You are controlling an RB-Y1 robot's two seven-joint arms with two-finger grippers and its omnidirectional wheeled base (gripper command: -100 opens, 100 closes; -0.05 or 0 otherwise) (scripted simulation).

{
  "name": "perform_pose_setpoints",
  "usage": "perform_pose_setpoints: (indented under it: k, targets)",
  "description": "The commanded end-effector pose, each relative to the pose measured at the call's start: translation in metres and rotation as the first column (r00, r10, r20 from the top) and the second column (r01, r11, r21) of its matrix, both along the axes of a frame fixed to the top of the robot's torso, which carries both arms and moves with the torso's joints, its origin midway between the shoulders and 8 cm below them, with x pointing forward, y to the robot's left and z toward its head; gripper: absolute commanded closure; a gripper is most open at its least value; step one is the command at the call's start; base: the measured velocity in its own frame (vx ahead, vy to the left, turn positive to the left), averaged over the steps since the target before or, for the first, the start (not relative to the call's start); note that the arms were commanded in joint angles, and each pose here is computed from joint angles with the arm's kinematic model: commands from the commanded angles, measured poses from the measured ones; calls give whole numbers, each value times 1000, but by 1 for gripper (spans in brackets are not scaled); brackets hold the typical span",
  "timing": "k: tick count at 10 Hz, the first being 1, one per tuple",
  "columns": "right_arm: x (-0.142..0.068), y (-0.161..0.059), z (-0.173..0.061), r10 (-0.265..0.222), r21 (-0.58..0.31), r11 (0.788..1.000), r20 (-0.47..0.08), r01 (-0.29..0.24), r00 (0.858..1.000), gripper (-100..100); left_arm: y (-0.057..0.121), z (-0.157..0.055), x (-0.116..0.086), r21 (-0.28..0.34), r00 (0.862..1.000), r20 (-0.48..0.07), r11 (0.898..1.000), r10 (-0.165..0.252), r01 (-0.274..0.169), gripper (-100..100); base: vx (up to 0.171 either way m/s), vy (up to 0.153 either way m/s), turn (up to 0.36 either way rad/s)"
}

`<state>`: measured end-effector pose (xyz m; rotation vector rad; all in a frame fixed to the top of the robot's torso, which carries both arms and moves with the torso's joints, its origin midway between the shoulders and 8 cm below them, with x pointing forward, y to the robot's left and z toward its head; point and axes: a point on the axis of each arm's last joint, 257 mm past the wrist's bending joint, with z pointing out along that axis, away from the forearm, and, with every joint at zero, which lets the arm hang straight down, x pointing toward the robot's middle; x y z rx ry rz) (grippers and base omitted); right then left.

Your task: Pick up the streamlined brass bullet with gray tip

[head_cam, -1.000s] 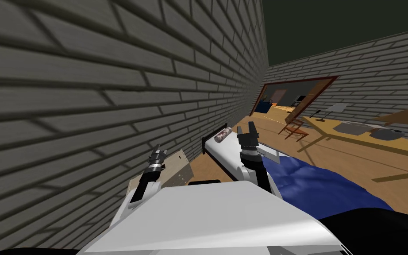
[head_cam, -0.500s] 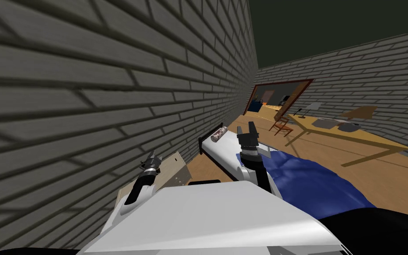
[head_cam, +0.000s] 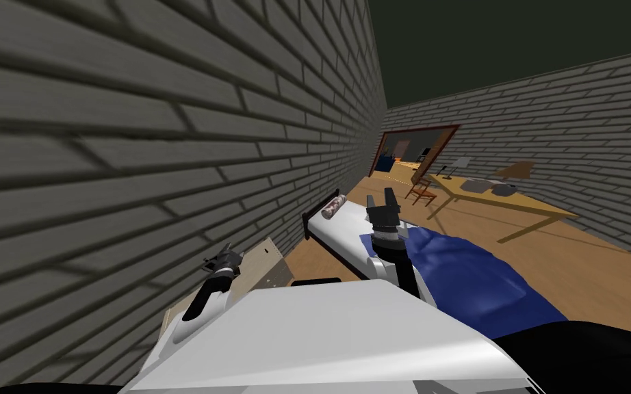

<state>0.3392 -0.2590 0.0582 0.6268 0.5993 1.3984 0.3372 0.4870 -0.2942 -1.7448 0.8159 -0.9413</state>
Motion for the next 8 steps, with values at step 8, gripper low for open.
perform_pose_setpoints:
  k: [8]
  targets:
    - [0,0,0,0,0,1000,0,0,1000,0,67,-81,-67,-222,955,-194,939,223,-264,-100,17,-7,-116]
